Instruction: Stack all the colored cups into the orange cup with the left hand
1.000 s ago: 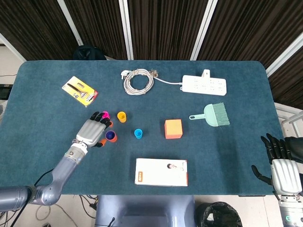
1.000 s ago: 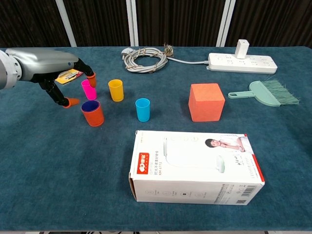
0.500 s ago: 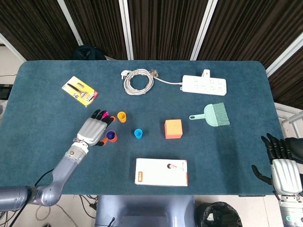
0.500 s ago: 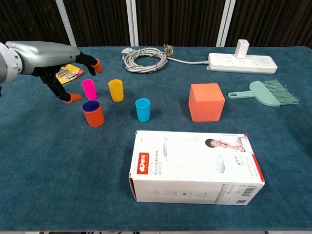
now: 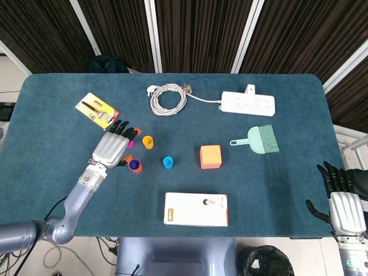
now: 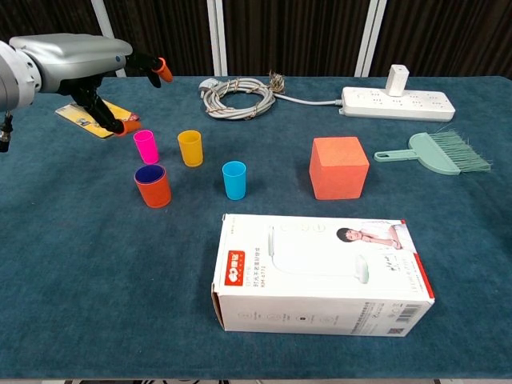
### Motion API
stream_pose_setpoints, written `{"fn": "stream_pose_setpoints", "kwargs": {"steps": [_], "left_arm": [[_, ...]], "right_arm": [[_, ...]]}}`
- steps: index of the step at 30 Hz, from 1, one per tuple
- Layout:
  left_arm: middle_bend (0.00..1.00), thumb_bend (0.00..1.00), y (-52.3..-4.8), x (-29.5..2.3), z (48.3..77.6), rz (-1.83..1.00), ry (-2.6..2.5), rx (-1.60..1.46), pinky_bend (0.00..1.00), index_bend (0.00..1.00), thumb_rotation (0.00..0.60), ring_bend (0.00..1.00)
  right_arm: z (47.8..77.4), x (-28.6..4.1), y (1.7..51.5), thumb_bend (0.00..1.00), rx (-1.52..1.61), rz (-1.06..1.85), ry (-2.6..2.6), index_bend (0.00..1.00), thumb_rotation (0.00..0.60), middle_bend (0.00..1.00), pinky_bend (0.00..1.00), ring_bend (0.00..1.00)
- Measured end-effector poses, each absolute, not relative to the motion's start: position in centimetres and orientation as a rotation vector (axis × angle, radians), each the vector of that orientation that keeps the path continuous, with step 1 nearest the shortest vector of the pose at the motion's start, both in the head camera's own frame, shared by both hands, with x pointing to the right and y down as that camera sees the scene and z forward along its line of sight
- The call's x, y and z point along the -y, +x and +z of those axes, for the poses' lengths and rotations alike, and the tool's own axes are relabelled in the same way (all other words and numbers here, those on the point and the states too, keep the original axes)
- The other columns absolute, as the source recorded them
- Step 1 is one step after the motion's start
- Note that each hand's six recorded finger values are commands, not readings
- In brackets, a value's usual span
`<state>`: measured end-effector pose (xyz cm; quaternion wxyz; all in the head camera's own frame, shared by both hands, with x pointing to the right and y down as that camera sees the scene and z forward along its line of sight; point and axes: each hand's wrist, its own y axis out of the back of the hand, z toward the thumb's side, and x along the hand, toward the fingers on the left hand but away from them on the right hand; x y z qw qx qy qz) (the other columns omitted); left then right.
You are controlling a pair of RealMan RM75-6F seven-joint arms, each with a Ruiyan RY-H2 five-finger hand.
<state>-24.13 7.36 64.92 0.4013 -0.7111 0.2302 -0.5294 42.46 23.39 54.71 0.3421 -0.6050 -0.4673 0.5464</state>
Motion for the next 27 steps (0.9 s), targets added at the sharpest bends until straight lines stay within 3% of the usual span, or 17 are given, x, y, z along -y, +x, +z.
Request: {"fn": "stream_pose_setpoints", "kwargs": {"steps": [9, 27], "left_arm": [[0.17, 0.31, -23.6, -5.8, 66.5, -1.343, -1.799, -0.61, 0.0, 0.16, 0.6, 0.0], [0.16, 0.19, -20.8, -4.6, 70.6, -1.427, -1.836, -0.489, 0.0, 0.14, 0.6, 0.0]], "right_arm": [[55.5, -23.4, 43.1, 0.34, 1.205, 1.464, -1.558, 0.09, 0.6, 0.04, 0.04, 0.09], [57.4, -23.3, 44.7, 0.34, 1.188, 1.562, -1.519, 0.09, 0.6, 0.04, 0.04, 0.09]]}}
